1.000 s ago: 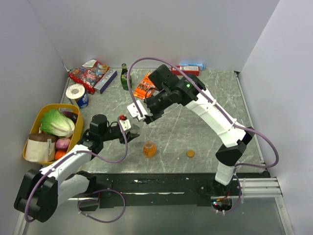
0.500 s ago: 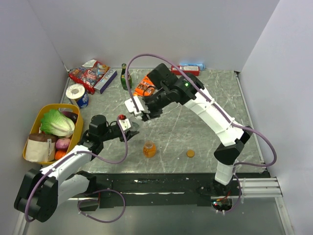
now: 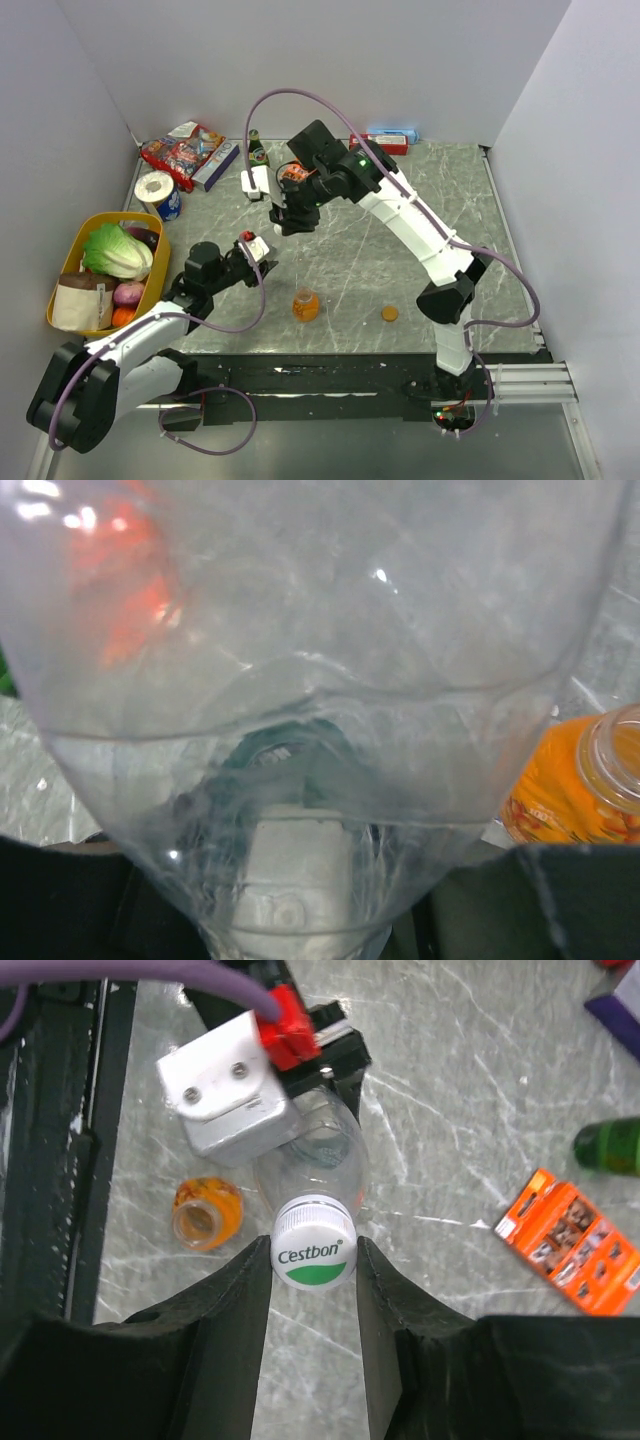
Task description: Screw on the bottle caps
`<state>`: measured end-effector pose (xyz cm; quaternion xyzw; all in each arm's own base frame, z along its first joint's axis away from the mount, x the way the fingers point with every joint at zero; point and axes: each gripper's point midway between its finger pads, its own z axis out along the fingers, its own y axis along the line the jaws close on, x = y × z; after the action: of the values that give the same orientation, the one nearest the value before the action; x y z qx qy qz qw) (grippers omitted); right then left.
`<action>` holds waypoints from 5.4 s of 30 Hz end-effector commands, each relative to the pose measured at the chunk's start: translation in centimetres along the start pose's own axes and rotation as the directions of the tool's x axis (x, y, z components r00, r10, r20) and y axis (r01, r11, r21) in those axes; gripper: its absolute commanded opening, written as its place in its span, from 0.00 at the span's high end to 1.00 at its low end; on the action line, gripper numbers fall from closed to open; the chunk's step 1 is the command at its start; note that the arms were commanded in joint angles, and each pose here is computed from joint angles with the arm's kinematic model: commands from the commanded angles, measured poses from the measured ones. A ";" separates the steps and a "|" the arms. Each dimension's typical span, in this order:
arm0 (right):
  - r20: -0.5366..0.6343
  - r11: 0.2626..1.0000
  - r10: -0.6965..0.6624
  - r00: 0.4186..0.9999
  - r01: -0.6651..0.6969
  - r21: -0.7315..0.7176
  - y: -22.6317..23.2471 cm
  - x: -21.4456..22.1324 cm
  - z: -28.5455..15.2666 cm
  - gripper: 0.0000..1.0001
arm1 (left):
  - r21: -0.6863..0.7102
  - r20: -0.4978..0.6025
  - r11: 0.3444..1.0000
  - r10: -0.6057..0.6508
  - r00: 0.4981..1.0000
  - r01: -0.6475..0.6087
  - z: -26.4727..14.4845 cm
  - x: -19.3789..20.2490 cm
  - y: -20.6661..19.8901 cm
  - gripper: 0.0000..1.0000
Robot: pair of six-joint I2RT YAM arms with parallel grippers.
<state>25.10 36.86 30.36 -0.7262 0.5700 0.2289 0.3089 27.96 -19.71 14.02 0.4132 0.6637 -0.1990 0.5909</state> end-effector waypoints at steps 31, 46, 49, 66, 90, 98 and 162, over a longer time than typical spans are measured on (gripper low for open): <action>-0.055 0.913 0.380 0.923 -0.366 0.179 1.5 2.6 -4.8 0.20 | -0.167 0.138 0.962 -0.194 0.971 0.216 1.0 -3.0 1.8 0.99; 0.176 0.910 -0.415 0.892 0.409 0.070 3.5 -3.5 -7.9 0.25 | 0.184 0.099 0.981 0.043 0.994 -0.061 0.4 -3.6 -3.2 0.99; 0.179 0.862 -0.501 0.847 0.507 0.017 5.0 -3.0 -7.2 0.25 | 0.186 0.100 0.978 0.071 0.992 -0.089 0.3 -4.0 -3.1 0.99; 0.183 0.783 -0.597 0.781 0.617 -0.079 6.2 -2.3 -5.4 0.36 | 0.184 0.131 0.968 0.147 0.980 -0.169 -0.1 -5.4 -2.7 0.99; 0.081 0.799 -0.560 0.825 0.563 -0.209 6.2 1.2 -3.9 0.45 | 0.101 0.163 0.977 0.168 0.972 -0.186 0.0 -6.5 -1.3 0.99; 0.048 0.820 -0.531 0.846 0.527 -0.225 6.2 2.1 -3.8 0.46 | 0.019 0.149 0.985 0.168 0.974 -0.173 0.0 -6.2 0.1 0.99; 0.172 0.888 -0.459 0.872 0.450 0.091 4.8 -0.1 -7.5 0.28 | 0.208 -0.013 0.959 0.201 0.980 -0.194 1.1 -4.0 -2.3 0.99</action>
<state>19.39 29.50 34.92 -0.7633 0.4426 0.2433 0.4028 28.03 -22.04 14.92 0.4840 0.6606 -0.1778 0.5457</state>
